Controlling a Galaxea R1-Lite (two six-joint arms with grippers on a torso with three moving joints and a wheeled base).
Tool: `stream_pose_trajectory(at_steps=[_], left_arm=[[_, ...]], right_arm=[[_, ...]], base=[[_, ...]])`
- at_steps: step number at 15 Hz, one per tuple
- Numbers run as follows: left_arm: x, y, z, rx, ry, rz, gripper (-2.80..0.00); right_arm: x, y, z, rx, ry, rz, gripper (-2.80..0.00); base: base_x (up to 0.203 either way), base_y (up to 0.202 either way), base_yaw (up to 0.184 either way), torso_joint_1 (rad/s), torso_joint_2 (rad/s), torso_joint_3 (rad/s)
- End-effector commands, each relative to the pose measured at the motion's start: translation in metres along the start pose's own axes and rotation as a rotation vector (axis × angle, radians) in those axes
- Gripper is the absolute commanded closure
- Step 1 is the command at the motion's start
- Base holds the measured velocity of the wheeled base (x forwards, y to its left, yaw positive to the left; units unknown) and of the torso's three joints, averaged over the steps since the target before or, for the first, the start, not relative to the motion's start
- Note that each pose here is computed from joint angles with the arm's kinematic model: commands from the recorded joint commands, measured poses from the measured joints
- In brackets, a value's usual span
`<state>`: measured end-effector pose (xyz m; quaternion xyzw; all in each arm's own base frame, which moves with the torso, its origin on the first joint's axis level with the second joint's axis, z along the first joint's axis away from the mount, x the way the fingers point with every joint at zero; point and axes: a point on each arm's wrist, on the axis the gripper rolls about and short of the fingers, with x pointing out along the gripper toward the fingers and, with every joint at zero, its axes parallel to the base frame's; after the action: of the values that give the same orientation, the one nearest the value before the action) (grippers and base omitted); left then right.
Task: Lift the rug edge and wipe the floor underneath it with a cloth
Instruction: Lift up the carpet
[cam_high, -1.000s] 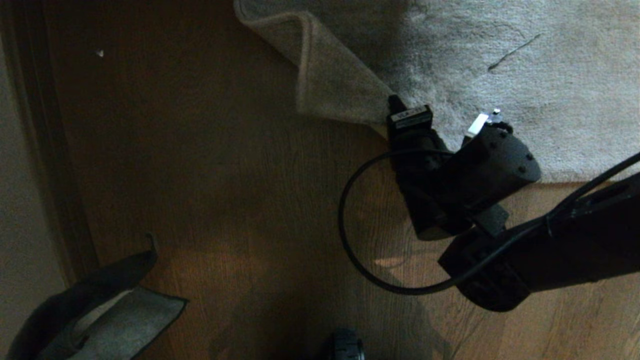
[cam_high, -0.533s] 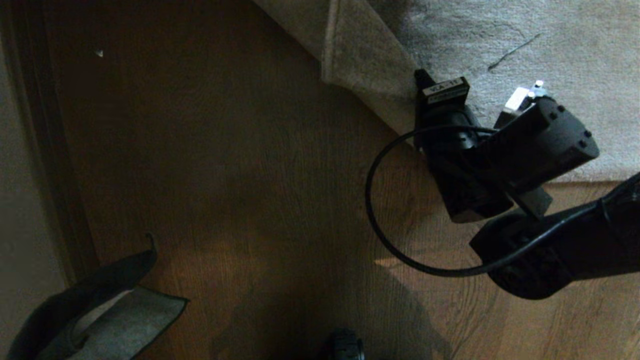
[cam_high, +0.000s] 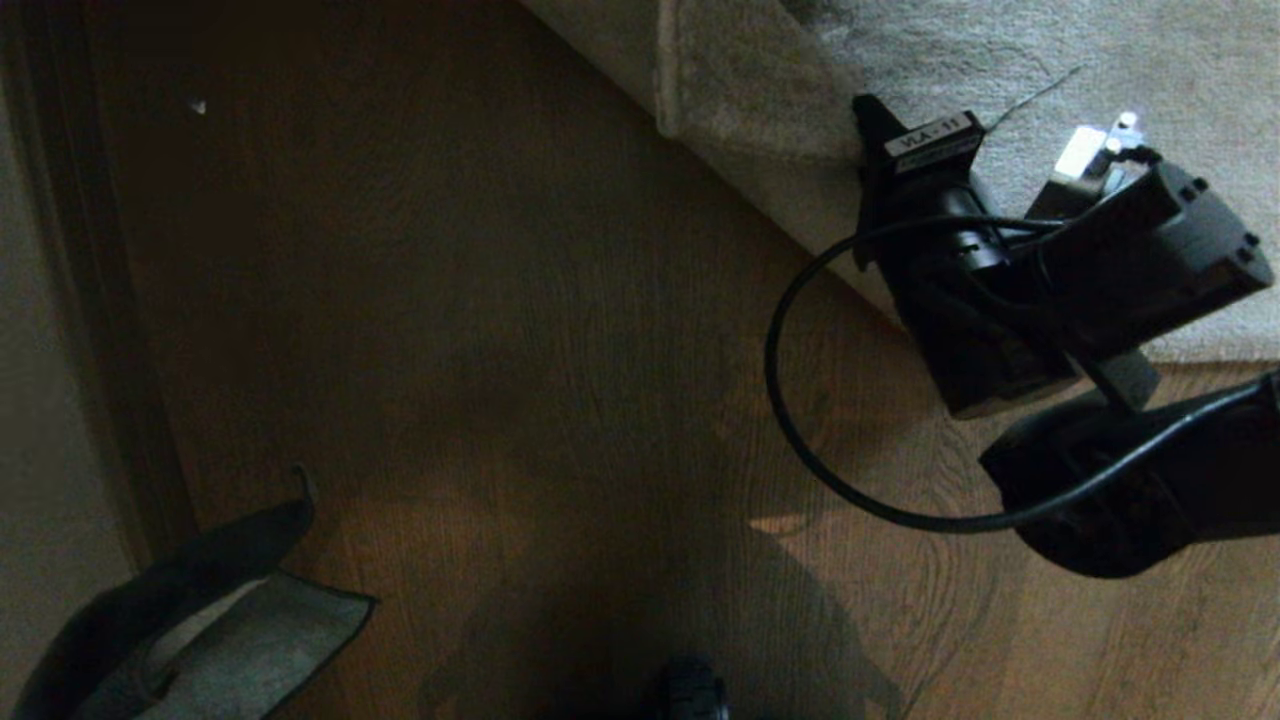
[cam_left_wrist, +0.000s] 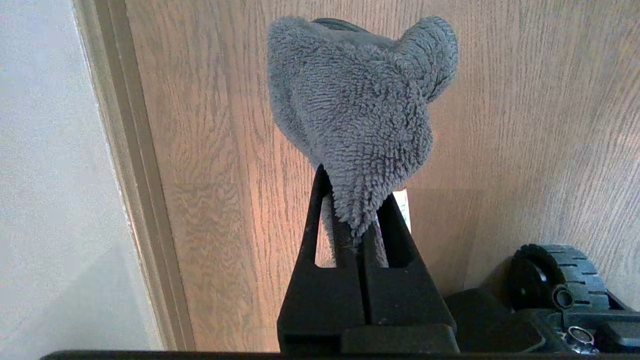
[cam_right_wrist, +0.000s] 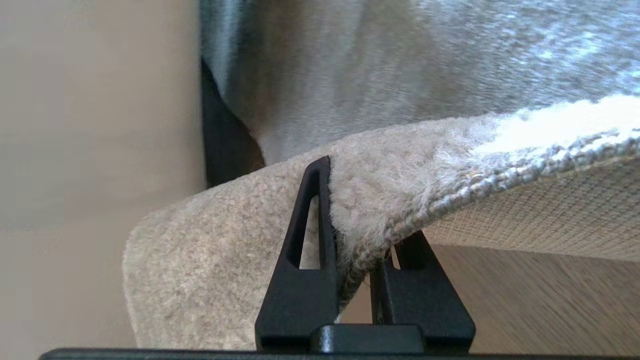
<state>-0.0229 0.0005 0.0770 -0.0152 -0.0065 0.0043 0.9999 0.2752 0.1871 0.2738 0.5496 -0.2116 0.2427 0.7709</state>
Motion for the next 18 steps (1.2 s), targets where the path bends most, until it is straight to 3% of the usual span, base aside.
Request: stream_pose_trajectory(at_steps=[1,10,18], left_arm=[[0.0,0.0,0.0,0.0,0.0,0.0,0.0],[0.0,0.0,0.0,0.0,-0.001,0.0,0.0],[0.0,0.0,0.0,0.0,-0.001,0.0,0.0]], right_arm=[[0.0,0.008,0.006,0.023,-0.017,0.047,0.0],[0.004,0.013,0.01,0.007,0.012,0.076,0.0],[0.021,0.03,0.018,0.007,0.017,0.107,0.0]], base=[[0.0,0.0,0.0,0.0,0.0,0.0],[0.0,0.0,0.0,0.0,0.0,0.0],[0.0,0.0,0.0,0.0,0.0,0.0]])
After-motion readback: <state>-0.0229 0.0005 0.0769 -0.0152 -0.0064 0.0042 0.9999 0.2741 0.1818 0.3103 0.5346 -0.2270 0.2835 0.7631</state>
